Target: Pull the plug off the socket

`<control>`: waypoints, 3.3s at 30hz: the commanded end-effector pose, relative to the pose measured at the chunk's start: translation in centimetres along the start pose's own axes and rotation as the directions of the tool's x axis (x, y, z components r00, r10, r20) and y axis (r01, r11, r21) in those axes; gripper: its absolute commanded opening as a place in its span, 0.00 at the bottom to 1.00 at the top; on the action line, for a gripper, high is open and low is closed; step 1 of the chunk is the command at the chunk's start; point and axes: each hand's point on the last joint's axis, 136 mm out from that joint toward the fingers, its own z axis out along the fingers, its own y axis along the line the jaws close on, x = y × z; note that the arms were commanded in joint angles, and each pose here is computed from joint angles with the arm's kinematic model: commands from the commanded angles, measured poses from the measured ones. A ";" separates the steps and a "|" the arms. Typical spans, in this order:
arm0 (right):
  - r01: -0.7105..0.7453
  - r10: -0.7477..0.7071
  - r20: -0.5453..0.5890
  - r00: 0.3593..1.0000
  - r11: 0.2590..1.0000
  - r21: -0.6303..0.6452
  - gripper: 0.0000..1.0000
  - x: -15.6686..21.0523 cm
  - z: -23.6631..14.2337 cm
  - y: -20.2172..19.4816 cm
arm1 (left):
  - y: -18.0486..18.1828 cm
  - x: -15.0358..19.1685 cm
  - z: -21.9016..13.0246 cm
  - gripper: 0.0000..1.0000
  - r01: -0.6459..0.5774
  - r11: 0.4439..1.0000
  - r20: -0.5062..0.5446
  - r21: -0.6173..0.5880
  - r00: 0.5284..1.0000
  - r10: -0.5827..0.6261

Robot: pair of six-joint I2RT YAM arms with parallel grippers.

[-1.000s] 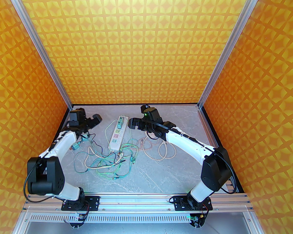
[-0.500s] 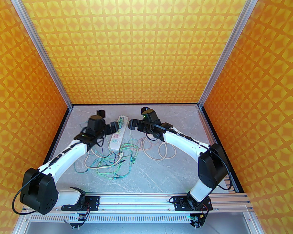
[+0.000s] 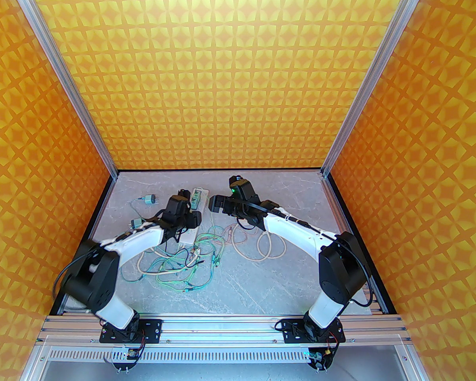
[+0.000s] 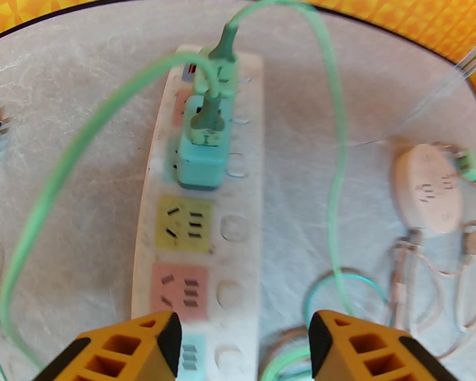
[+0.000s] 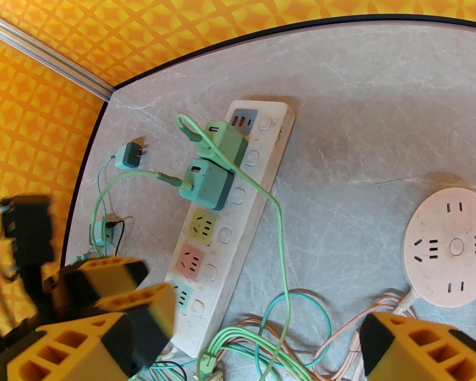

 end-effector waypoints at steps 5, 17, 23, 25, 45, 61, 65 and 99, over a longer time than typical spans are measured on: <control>0.008 -0.008 -0.036 0.999 1.000 -0.017 0.98 0.9 1.5 0.0 | 1.4 -4.1 3.3 0.54 -0.045 0.996 0.064 -0.083 0.997 0.051; 0.005 -0.007 -0.072 0.997 0.999 -0.033 0.98 1.0 3.1 0.3 | 2.9 -4.8 7.6 0.51 -0.123 0.985 -0.011 -0.123 0.992 0.123; -0.024 0.016 -0.098 0.995 0.997 -0.080 0.65 1.3 4.6 0.7 | 3.2 -4.5 8.0 0.42 -0.137 0.984 -0.020 -0.117 0.991 0.136; -0.038 0.028 -0.110 0.994 0.995 -0.096 0.51 1.3 5.4 1.0 | 3.2 -4.3 7.8 0.38 -0.142 0.983 -0.022 -0.113 0.990 0.140; -0.193 0.166 -0.183 0.969 0.971 -0.139 0.00 1.7 15.3 1.4 | 1.8 -3.3 6.2 0.25 -0.155 0.987 -0.042 -0.047 0.987 0.153; -0.304 0.258 -0.202 0.945 0.920 -0.247 0.00 0.6 18.5 0.8 | -0.3 -2.5 5.9 0.24 -0.179 0.984 -0.066 0.013 0.981 0.180; -0.327 0.274 -0.206 0.940 0.895 -0.303 0.00 0.4 18.4 1.6 | -0.6 -2.7 6.0 0.24 -0.177 0.984 -0.064 0.024 0.982 0.178; -0.283 0.303 -0.285 0.909 0.953 0.110 0.00 6.8 20.0 -6.6 | -1.3 -4.0 4.5 0.17 -0.267 0.962 -0.036 -0.048 0.963 0.266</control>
